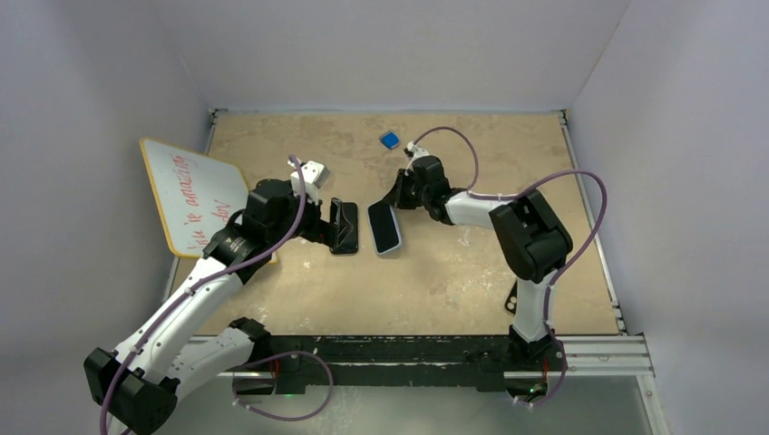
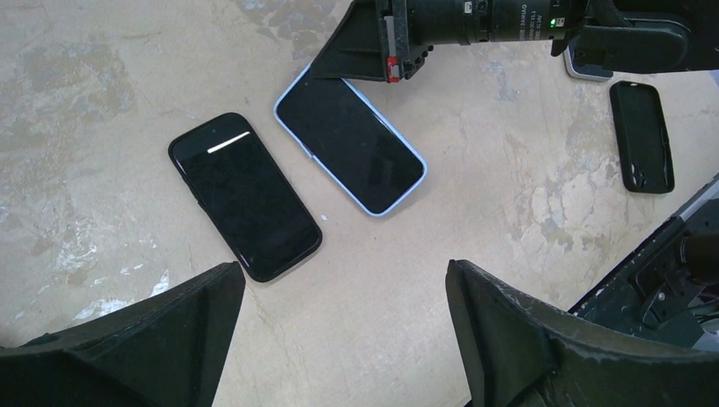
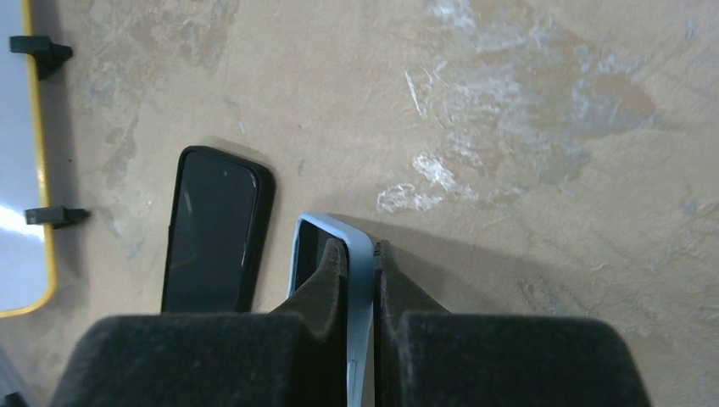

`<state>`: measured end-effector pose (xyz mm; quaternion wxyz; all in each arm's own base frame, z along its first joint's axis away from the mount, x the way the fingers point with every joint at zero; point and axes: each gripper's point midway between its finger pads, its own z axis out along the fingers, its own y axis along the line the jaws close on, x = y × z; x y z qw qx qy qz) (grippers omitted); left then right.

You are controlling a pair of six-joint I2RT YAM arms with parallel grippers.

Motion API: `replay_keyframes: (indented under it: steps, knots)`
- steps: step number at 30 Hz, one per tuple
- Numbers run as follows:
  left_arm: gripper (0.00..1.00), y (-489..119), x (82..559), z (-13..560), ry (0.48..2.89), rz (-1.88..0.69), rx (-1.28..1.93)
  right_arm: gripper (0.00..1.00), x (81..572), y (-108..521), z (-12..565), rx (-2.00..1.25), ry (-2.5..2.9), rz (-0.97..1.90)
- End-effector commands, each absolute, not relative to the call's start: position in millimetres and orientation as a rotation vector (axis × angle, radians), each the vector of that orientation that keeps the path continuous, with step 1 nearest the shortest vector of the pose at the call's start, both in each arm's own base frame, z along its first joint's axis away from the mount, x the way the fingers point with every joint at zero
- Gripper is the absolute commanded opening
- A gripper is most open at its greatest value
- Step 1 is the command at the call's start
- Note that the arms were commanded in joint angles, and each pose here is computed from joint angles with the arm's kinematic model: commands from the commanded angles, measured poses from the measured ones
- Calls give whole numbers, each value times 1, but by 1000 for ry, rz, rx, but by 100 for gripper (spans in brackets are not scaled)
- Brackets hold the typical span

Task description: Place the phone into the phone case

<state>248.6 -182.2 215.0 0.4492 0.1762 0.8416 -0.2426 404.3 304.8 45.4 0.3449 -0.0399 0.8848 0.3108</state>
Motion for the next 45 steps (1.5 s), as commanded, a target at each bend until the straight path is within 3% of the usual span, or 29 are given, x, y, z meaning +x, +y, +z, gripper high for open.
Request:
replay_keyframes:
  steps: [1,8,15,23,34,45]
  knots:
    - [93,-181,252,234,2020,-590,432,0,403,272,7,-218,2364,403]
    - [93,-180,252,235,2016,-589,428,0,399,270,8,-106,2399,414]
    - [93,-180,252,233,2021,-587,429,20,396,279,13,-17,2410,495]
    - [93,-181,253,233,2020,-588,430,23,395,274,18,40,2417,499]
    - [94,-181,252,236,2013,-593,427,45,395,265,51,140,2429,527]
    - [97,-185,252,232,2027,-615,442,64,377,170,68,501,2447,358]
